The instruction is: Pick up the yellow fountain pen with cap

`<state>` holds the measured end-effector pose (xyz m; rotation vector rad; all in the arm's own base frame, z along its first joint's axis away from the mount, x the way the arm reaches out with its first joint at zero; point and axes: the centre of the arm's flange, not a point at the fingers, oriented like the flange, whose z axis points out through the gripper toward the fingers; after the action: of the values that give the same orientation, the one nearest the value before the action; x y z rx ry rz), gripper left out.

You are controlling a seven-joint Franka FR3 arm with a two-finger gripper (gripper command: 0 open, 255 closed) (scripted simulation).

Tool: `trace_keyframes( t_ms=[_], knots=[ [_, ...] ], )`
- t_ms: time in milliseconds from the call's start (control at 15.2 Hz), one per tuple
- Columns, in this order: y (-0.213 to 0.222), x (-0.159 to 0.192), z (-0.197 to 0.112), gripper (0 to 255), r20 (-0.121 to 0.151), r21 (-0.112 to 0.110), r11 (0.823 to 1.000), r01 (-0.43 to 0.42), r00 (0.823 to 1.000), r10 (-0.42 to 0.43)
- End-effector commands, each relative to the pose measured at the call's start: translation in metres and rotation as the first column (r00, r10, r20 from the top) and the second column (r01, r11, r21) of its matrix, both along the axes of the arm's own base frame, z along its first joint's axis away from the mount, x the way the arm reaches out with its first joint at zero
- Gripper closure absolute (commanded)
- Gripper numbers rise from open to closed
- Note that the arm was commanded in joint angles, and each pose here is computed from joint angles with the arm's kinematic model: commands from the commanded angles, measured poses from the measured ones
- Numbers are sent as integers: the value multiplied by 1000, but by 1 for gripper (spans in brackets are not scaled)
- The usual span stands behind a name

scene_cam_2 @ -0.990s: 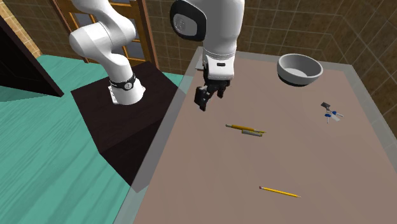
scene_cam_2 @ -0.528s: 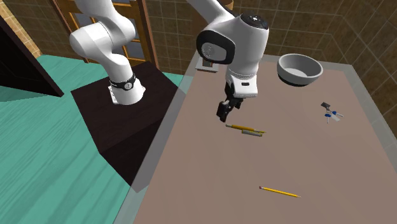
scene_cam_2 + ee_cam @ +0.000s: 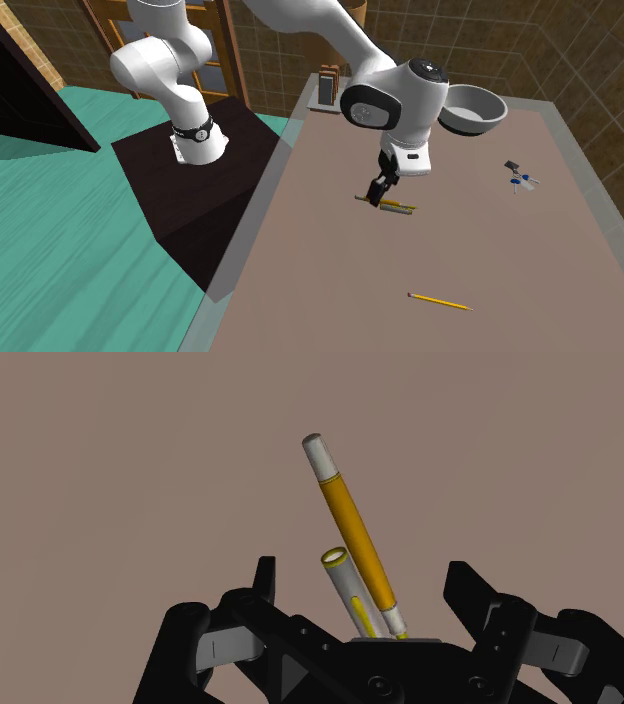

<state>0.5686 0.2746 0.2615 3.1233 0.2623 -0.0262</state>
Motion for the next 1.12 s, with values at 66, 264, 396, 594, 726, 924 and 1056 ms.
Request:
trace_keyframes(
  t_ms=[66, 264, 396, 594, 726, 924, 1056],
  knots=[
    [1, 2, -17, 0, 0, 1, 1000, -1, 1000, 1],
    [1, 2, -33, 0, 0, 1, 1000, -1, 1000, 1],
    [1, 2, -36, 0, 0, 1, 1000, -1, 1000, 1],
    [1, 1, -35, 255, 1, 1, 1000, -1, 1000, 1],
    [1, 1, -35, 255, 1, 1, 1000, -1, 1000, 1],
    [1, 1, -35, 255, 1, 1, 1000, -1, 1000, 1],
    [1, 2, -36, 255, 0, 1, 1000, -1, 1000, 1]
  ],
)
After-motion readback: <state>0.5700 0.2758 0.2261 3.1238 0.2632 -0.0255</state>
